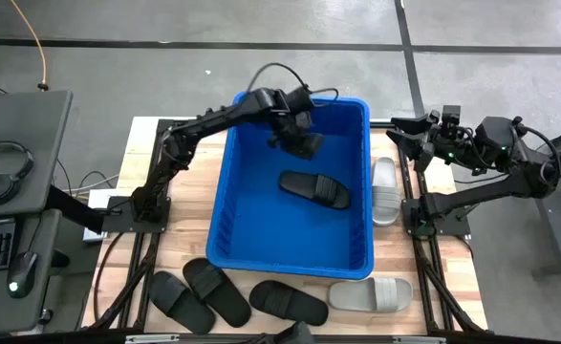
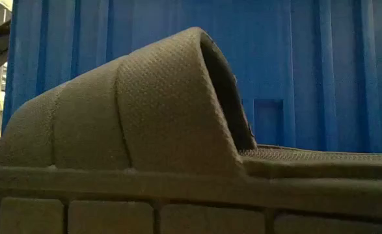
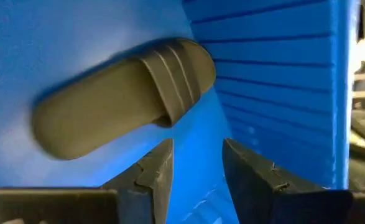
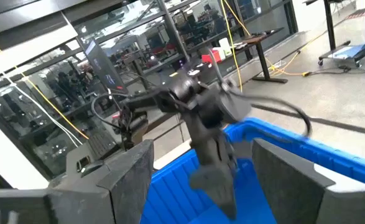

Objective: Pick and place slides into bin
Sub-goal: Put the black slipper into the blue bin

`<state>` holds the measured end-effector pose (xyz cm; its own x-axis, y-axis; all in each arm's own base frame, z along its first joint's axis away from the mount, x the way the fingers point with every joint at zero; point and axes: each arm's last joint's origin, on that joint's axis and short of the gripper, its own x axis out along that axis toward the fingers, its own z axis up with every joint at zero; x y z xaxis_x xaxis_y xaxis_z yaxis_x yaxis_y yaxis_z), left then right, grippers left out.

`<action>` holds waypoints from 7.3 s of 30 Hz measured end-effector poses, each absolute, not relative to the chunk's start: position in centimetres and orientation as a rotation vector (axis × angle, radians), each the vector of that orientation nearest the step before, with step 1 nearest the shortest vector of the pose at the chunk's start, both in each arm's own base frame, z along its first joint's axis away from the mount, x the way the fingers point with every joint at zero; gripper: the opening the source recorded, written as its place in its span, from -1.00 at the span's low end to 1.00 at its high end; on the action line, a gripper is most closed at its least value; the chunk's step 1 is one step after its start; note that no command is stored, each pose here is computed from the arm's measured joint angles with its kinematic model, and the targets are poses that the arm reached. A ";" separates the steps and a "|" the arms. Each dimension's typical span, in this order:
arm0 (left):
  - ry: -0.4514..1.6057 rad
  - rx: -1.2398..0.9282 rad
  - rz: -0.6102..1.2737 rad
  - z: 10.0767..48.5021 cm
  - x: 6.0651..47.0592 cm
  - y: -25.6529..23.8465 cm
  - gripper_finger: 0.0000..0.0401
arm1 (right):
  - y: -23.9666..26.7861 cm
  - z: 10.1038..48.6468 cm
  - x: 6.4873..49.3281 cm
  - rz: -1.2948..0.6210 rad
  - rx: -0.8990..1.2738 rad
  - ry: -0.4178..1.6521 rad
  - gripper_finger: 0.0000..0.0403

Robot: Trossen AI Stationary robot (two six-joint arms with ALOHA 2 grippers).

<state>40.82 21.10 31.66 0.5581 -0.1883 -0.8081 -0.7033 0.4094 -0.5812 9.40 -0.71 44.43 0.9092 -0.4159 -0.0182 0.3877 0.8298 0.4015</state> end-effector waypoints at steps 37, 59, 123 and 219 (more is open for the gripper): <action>0.681 -0.638 0.407 52.0 20.7 2.7 -0.37 | 0.1 44.4 13.0 -0.215 0.440 -0.024 0.30; 0.828 -1.077 0.091 53.2 16.5 -6.9 -0.91 | 0.2 44.2 13.6 -0.212 0.433 -0.007 0.30; 1.367 -0.900 1.026 29.2 20.5 -30.1 0.02 | 0.2 43.3 13.6 -0.238 0.334 0.100 0.30; 1.636 -0.562 0.985 21.8 22.8 -32.2 -0.97 | 0.3 41.6 16.1 -0.270 0.412 0.228 0.30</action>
<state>22.78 -32.24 21.78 -0.2955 0.1252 -0.9471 -0.7786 0.5429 0.3147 16.13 0.35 41.63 0.9392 -0.2112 -0.2709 0.3027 0.8815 0.3624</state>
